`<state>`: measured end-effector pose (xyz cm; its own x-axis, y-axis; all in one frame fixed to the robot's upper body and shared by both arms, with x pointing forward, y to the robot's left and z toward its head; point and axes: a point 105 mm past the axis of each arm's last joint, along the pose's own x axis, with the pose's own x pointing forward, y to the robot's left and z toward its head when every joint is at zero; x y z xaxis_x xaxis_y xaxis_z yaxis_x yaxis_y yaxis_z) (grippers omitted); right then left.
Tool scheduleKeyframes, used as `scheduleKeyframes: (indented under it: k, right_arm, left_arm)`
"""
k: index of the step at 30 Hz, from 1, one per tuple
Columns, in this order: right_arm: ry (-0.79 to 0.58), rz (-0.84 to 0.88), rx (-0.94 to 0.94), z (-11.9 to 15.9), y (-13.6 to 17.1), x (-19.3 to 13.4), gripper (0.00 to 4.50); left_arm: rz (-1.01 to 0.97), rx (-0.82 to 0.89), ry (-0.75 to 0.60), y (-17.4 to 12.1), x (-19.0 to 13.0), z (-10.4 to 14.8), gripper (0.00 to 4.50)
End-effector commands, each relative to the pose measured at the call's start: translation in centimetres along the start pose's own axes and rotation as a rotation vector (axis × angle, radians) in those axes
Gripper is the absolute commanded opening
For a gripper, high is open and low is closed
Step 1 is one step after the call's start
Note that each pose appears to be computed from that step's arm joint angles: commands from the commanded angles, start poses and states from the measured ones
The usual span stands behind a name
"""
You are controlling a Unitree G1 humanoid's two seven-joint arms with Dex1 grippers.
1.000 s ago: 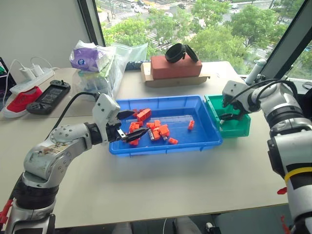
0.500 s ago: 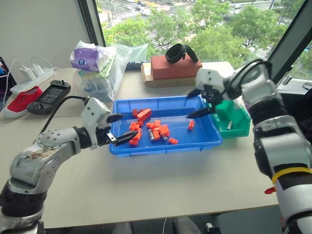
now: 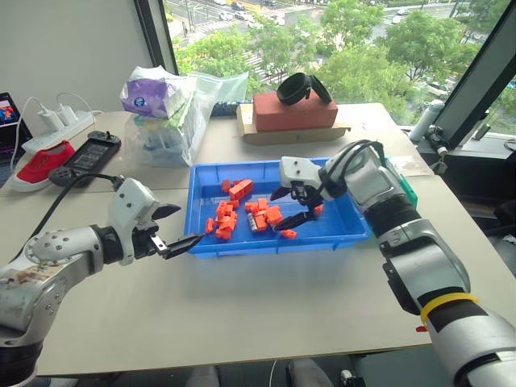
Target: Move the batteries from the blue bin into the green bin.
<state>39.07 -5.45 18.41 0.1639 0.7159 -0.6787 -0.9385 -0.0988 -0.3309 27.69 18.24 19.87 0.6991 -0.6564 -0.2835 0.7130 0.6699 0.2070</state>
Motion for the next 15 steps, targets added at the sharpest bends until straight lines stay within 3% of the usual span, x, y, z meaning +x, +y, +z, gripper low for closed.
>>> scheduleKeyframes:
  k: [1,11,15]
  right_arm:
    - [0.02,-0.032,-0.075,0.6,-0.7,0.7,4.48]
    - [0.04,-0.064,-0.043,-0.3,-1.5,1.1,4.48]
    - [0.04,-0.084,-0.001,-0.8,-1.8,0.7,3.48]
  left_arm:
    - [-0.034,0.032,-0.043,-1.2,0.1,1.5,4.5]
    - [-0.068,0.012,-0.072,-2.1,0.0,2.4,4.5]
    - [-0.072,0.005,-0.083,-2.2,-0.1,2.8,4.5]
